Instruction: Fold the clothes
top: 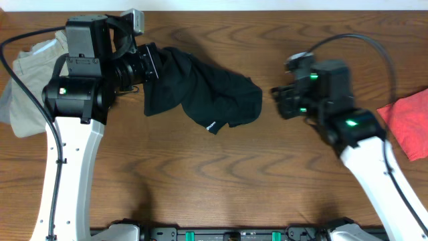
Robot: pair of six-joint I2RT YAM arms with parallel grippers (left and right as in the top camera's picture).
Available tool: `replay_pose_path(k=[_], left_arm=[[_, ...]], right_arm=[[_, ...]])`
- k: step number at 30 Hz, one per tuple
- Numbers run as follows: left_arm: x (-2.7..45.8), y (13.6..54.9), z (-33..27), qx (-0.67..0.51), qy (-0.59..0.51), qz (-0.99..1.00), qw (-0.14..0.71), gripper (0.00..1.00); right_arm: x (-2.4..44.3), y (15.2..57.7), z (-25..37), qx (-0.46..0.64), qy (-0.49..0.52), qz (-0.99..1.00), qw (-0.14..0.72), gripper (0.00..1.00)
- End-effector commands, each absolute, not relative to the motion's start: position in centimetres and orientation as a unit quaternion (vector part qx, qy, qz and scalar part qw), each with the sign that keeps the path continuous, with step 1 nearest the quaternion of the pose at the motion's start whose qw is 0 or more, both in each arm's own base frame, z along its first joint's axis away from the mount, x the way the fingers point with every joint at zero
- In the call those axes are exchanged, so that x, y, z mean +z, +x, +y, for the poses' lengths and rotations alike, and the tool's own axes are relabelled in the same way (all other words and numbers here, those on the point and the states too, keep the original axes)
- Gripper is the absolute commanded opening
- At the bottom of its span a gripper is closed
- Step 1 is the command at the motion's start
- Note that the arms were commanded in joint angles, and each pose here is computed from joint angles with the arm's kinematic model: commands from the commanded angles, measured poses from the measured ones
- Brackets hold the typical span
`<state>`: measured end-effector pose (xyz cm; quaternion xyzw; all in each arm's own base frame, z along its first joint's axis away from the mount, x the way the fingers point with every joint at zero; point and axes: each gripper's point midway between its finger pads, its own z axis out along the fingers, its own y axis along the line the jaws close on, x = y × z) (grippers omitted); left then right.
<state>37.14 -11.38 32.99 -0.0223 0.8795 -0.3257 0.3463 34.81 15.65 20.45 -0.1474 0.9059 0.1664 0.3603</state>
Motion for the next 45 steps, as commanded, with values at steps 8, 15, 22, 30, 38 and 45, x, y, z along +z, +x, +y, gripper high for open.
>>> replay_pose_path(k=[8, 15, 22, 30, 38, 45], left_arm=[[33.8, 37.2, -11.4, -0.324, -0.013, 0.873, 0.364, 0.06], [33.8, 37.2, -11.4, -0.324, -0.013, 0.873, 0.365, 0.06], [33.7, 37.1, -11.4, -0.324, -0.014, 0.874, 0.361, 0.06], [33.6, 37.0, -11.4, -0.324, -0.015, 0.876, 0.358, 0.06], [33.6, 36.9, -11.4, -0.325, -0.014, 0.876, 0.357, 0.06], [33.3, 36.8, -11.4, -0.323, -0.016, 0.878, 0.352, 0.07]], right_arm=[[12.3, 33.4, 29.7, 0.238, -0.247, 0.89, 0.3, 0.64], [8.6, 33.6, 36.2, 0.278, -0.249, 0.872, 0.318, 0.67], [7.4, 36.0, 35.7, 0.199, -0.173, 0.884, 0.385, 0.56], [8.5, 38.3, 34.4, 0.191, -0.104, 0.879, 0.424, 0.38], [9.6, 39.0, 34.8, 0.205, -0.097, 0.867, 0.443, 0.01], [8.9, 38.0, 32.6, 0.165, -0.12, 0.89, 0.407, 0.01]])
